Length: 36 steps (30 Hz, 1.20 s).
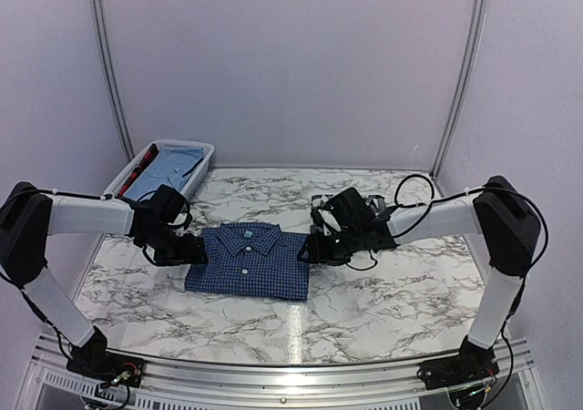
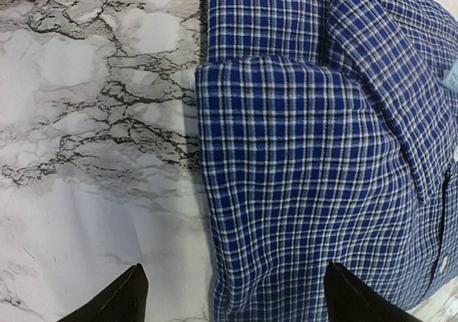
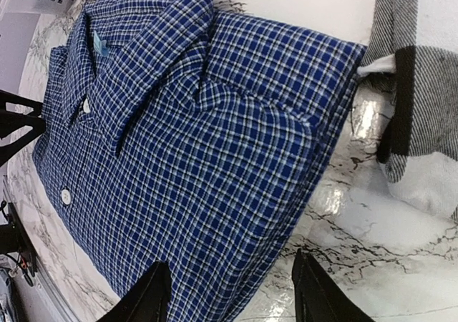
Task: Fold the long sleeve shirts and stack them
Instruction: Pick up the square-folded shirt from the center of the board.
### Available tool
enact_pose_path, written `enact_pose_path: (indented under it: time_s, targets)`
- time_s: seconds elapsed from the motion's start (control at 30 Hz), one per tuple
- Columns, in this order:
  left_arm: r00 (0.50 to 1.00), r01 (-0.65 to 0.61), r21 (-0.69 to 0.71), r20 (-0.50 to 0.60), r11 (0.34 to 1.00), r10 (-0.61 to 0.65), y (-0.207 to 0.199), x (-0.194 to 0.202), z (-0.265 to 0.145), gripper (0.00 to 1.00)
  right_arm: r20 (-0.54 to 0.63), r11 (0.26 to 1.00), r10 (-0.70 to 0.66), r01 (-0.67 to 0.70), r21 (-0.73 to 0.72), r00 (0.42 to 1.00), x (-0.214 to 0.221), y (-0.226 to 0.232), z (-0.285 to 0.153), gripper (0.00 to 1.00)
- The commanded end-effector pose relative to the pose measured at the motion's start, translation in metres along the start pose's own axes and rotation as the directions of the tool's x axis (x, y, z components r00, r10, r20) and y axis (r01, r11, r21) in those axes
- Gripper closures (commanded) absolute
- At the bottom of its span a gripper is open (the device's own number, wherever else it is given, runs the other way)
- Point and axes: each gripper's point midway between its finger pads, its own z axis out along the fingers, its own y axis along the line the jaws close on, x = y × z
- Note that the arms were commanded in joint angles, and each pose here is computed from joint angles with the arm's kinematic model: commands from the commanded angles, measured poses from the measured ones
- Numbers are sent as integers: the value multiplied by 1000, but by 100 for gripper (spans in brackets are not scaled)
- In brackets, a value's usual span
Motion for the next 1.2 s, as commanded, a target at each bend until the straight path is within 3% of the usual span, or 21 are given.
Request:
enact_pose_path:
  time_s: [0.0,0.3,0.53,0.63,0.87,1.03,1.17]
  targets:
    - [1000,-10,53,21,999,9,-10,-15,5,15,26,1000,29,-29,-4,999,-2,-3,10,50]
    - [1000,6,3,24,1000,-6,-2,-21,24,20,60,998,52,-53,26,997,-3,-14,20,52]
    - [1000,20,3,1,1000,-20,-9,-15,32,39,49,999,29,-30,23,998,-1,-3,30,56]
    - [1000,23,5,-14,1000,-23,-16,-9,36,43,43,1000,25,-25,17,999,-2,3,35,60]
    - [997,67,-5,-35,998,-67,-19,-1,43,71,41,999,30,-32,38,999,-4,3,40,76]
    - [997,77,8,3,997,-77,-28,-9,32,100,56,997,0,-4,71,998,-16,10,35,99]
    - [995,76,18,60,997,-77,-35,-20,13,100,72,995,-53,47,92,996,-29,25,26,100]
